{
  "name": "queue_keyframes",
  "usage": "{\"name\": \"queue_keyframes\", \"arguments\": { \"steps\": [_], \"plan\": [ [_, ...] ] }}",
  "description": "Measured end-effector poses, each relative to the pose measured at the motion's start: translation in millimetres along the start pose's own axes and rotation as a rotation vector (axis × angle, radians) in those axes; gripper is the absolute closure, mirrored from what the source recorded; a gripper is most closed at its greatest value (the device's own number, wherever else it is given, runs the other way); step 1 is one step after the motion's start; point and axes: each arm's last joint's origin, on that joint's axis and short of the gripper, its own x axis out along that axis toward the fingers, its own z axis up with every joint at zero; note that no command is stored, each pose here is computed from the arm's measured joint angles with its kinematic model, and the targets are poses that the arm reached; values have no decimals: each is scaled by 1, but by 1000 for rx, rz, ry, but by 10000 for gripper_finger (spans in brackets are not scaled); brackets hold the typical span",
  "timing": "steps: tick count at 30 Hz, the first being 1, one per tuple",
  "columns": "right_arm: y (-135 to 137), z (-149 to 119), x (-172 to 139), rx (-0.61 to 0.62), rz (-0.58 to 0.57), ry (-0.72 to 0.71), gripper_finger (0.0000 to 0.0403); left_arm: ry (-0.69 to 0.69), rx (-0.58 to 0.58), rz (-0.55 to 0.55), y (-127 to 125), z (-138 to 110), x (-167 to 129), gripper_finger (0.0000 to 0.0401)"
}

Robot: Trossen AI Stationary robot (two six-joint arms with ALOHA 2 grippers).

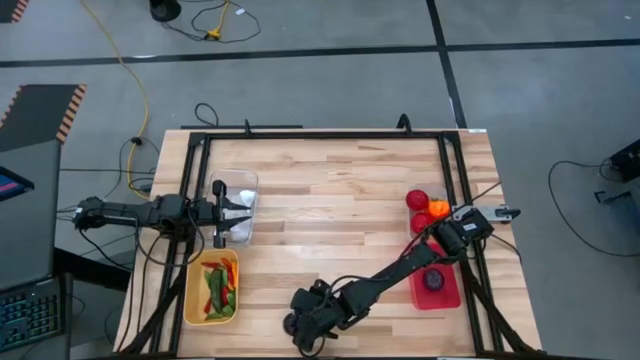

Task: Sort produce into baskets
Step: Put the plum into the red bin

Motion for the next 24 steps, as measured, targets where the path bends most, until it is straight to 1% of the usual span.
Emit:
{"name": "queue_keyframes", "arguments": {
  "steps": [3, 8, 16, 20, 24],
  "plan": [
    [-1, -1, 3, -4, -4, 1, 7, 0, 0, 0, 0, 0, 0, 305],
    [-4, -8, 21, 4, 4, -8, 7, 0, 0, 0, 0, 0, 0, 305],
    [-7, -7, 21, 6, -8, -3, 12, 1, 0, 0, 0, 0, 0, 305],
    [-8, -5, 22, 10, -11, -5, 39, 1, 0, 0, 0, 0, 0, 305],
    [-9, -5, 22, 11, -12, -6, 84, 0, 0, 0, 0, 0, 0, 305]
  ]
}}
